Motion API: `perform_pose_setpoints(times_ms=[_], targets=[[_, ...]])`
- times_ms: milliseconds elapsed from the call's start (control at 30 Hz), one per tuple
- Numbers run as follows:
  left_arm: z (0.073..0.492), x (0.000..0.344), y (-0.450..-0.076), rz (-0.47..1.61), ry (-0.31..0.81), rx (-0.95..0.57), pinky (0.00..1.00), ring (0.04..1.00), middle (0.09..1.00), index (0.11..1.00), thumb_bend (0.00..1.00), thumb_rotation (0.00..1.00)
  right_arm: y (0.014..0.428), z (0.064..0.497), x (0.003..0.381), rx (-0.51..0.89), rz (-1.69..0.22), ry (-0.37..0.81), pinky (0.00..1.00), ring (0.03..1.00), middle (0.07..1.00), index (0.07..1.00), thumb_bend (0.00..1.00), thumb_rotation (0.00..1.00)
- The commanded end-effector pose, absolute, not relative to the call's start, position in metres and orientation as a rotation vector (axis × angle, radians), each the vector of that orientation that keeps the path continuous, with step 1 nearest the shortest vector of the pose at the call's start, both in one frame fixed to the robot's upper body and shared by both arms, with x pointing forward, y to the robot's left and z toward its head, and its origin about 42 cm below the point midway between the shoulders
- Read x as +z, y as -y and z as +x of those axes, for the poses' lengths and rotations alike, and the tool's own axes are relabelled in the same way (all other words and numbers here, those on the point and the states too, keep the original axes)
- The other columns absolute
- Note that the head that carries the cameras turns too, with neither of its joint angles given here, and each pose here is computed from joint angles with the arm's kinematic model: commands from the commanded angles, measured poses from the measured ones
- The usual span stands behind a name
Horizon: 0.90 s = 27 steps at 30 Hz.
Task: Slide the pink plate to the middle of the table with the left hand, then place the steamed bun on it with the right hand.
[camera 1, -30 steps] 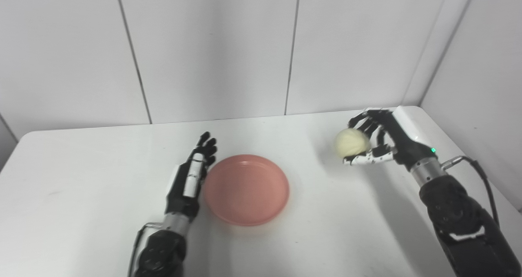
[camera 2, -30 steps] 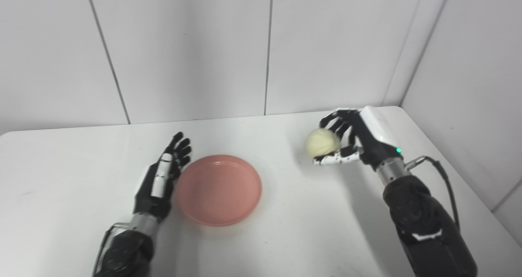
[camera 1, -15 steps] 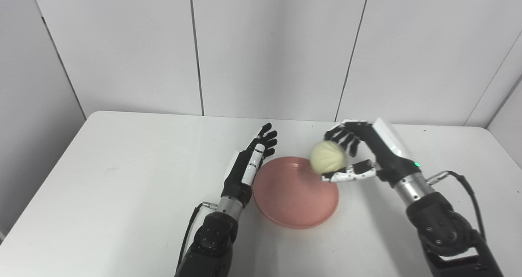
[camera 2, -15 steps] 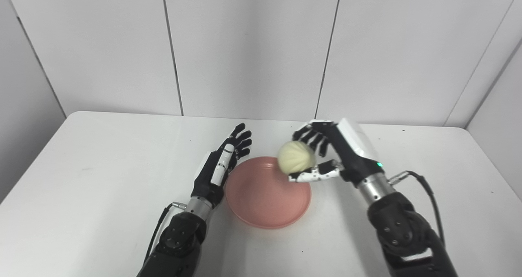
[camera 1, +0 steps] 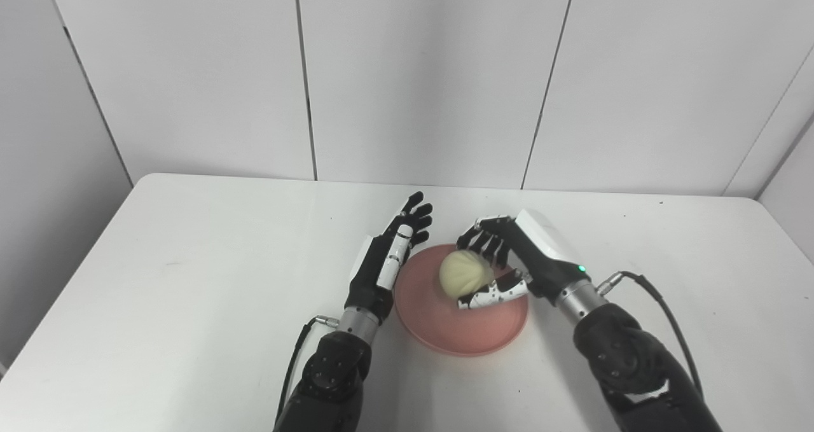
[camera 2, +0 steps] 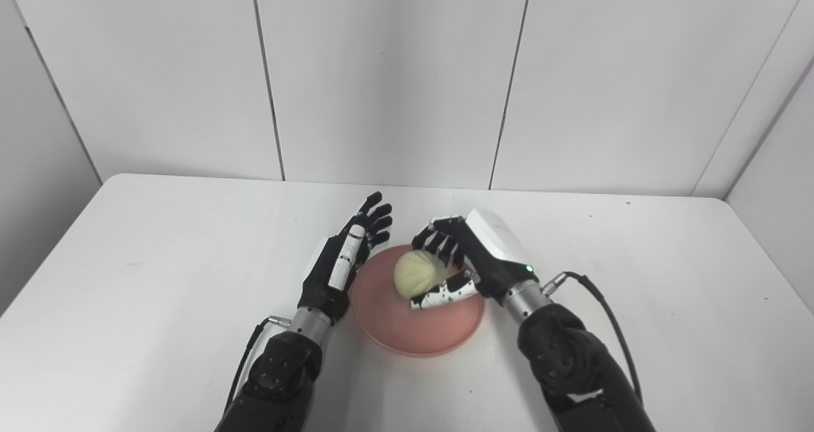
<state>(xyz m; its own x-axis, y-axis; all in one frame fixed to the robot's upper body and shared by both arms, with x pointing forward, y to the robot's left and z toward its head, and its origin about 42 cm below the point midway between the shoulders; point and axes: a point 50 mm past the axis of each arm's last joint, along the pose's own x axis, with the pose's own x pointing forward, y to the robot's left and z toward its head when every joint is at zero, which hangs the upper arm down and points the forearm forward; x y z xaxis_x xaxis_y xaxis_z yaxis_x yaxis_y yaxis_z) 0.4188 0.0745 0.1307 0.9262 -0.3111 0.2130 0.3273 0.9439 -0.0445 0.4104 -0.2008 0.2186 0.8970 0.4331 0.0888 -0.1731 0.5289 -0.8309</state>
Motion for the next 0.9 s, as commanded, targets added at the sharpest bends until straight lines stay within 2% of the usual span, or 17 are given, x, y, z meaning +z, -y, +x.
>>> perform_pose_setpoints(times_ms=[0,367,433,467,500,533,567,600,667,733,867], targets=[[0.406,0.110,-0.079,-0.100,0.142,-0.318,0.90,0.913,0.915,0.911,0.44,1.00,0.193,0.416,0.240,0.354,-0.968,0.435,0.33,0.398,0.512,0.492,0.51,0.00],[0.405,0.112,-0.084,-0.123,0.141,-0.313,0.90,0.919,0.918,0.910,0.42,1.00,0.194,0.422,0.217,0.389,-1.074,0.406,0.30,0.364,0.467,0.528,0.51,0.00],[0.406,0.113,-0.086,-0.132,0.142,-0.311,0.91,0.927,0.925,0.914,0.39,1.00,0.195,0.421,0.216,0.402,-1.082,0.412,0.37,0.390,0.493,0.537,0.51,0.00],[0.406,0.113,-0.086,-0.134,0.142,-0.311,0.91,0.928,0.925,0.913,0.38,1.00,0.196,0.420,0.216,0.406,-1.085,0.417,0.45,0.502,0.499,0.513,0.52,0.00],[0.406,0.113,-0.086,-0.133,0.143,-0.309,0.91,0.928,0.925,0.913,0.37,1.00,0.197,0.418,0.217,0.409,-1.092,0.421,0.50,0.572,0.504,0.498,0.52,0.00],[0.406,0.114,-0.087,-0.133,0.144,-0.308,0.90,0.927,0.922,0.909,0.37,1.00,0.197,0.418,0.218,0.412,-1.096,0.424,0.56,0.638,0.617,0.498,0.51,0.06],[0.406,0.114,-0.087,-0.131,0.145,-0.306,0.90,0.926,0.920,0.907,0.36,1.00,0.198,0.416,0.219,0.412,-1.097,0.433,0.60,0.679,0.688,0.498,0.51,0.10],[0.406,0.113,-0.087,-0.129,0.147,-0.305,0.90,0.926,0.918,0.905,0.36,1.00,0.199,0.415,0.219,0.412,-1.098,0.439,0.64,0.726,0.748,0.557,0.53,0.15],[0.406,0.113,-0.088,-0.123,0.144,-0.305,0.91,0.929,0.920,0.907,0.36,1.00,0.201,0.414,0.220,0.414,-1.092,0.446,0.70,0.793,0.819,0.768,0.60,0.26],[0.406,0.114,-0.088,-0.120,0.142,-0.305,0.91,0.930,0.921,0.907,0.36,1.00,0.203,0.413,0.221,0.422,-1.082,0.443,0.72,0.817,0.839,0.803,0.61,0.30],[0.406,0.116,-0.091,-0.115,0.147,-0.299,0.93,0.933,0.926,0.909,0.35,1.00,0.207,0.412,0.221,0.443,-1.119,0.420,0.92,0.962,0.940,0.882,0.66,0.50]])
